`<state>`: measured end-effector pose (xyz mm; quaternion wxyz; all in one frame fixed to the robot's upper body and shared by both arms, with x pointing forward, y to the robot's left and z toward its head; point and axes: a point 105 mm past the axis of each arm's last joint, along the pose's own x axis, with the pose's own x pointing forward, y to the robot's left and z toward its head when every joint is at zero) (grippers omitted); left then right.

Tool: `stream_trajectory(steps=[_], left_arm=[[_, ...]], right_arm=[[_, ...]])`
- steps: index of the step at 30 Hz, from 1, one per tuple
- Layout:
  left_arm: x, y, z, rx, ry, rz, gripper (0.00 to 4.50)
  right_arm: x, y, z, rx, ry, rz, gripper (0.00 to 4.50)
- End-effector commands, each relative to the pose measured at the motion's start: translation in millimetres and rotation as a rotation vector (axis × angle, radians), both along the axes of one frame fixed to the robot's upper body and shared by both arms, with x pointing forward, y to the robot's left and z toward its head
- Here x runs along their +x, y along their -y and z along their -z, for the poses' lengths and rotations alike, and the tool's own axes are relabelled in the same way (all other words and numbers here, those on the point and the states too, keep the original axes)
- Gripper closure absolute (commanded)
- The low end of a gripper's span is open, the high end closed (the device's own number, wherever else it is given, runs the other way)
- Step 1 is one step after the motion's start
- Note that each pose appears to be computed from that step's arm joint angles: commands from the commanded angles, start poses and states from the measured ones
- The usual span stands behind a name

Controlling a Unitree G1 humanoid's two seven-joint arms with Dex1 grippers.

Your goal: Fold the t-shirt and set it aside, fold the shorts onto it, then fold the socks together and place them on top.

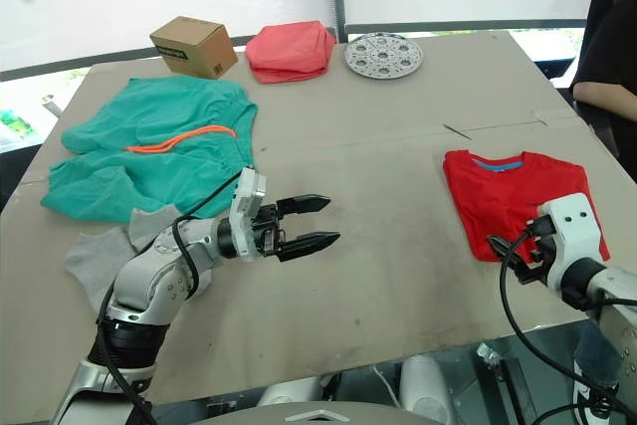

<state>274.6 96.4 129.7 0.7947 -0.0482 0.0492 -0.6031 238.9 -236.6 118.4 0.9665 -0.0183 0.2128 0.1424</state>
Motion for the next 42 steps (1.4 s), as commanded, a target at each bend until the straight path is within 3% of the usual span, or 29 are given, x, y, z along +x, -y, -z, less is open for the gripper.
stream_trajectory(steps=[1, 3, 4, 5, 7, 11, 14, 18, 20, 27, 33, 39, 42], left_arm=[[0.2, 4.5, -4.7, -0.007, 0.033, 0.033, 0.00], [0.7, 5.4, -4.2, -0.007, 0.034, 0.039, 0.00], [1.4, 5.3, -3.9, -0.007, 0.034, 0.038, 0.00], [2.0, 4.9, -3.6, -0.007, 0.034, 0.036, 0.00], [4.5, 1.2, -2.3, -0.004, 0.035, 0.014, 0.00], [7.3, -5.0, -1.4, -0.021, 0.020, -0.038, 0.00], [13.6, -9.9, 0.7, -0.044, 0.006, -0.121, 0.00], [31.8, -26.8, 1.6, -0.067, 0.012, -0.308, 0.00], [43.1, -43.8, 1.5, -0.060, 0.006, -0.445, 0.00], [78.0, -123.6, -10.8, 0.209, 0.164, -0.871, 0.00], [91.9, -149.2, 9.7, 0.457, 0.181, -0.976, 0.00], [102.9, -160.2, 35.6, 0.576, 0.105, -0.993, 0.00], [108.1, -148.2, 38.8, 0.575, 0.106, -0.909, 1.18]], right_arm=[[8.9, 1.7, 5.8, 0.106, -0.005, 0.073, 0.86], [6.9, -5.3, 23.6, 0.147, -0.074, 0.051, 1.43], [4.0, -10.8, 32.8, 0.172, -0.109, 0.032, 1.99], [1.8, -14.0, 38.9, 0.188, -0.129, 0.022, 2.14], [1.6, -9.0, 37.0, 0.127, -0.089, 0.024, 3.01], [8.3, 0.6, 4.1, 0.062, 0.106, 0.025, 3.01], [9.6, -18.4, -20.9, 0.055, 0.247, -0.079, 2.03], [12.5, -67.5, -35.3, 0.047, 0.345, -0.277, 0.05], [13.1, -99.9, -39.6, 0.046, 0.382, -0.410, 0.02], [21.4, -172.3, -61.2, 0.089, 0.471, -0.718, 0.02], [30.7, -186.4, -63.0, 0.068, 0.495, -0.791, 0.02], [37.9, -188.6, -61.7, 0.030, 0.507, -0.758, 0.02], [38.4, -183.2, -60.4, 0.011, 0.512, -0.727, 0.00]])
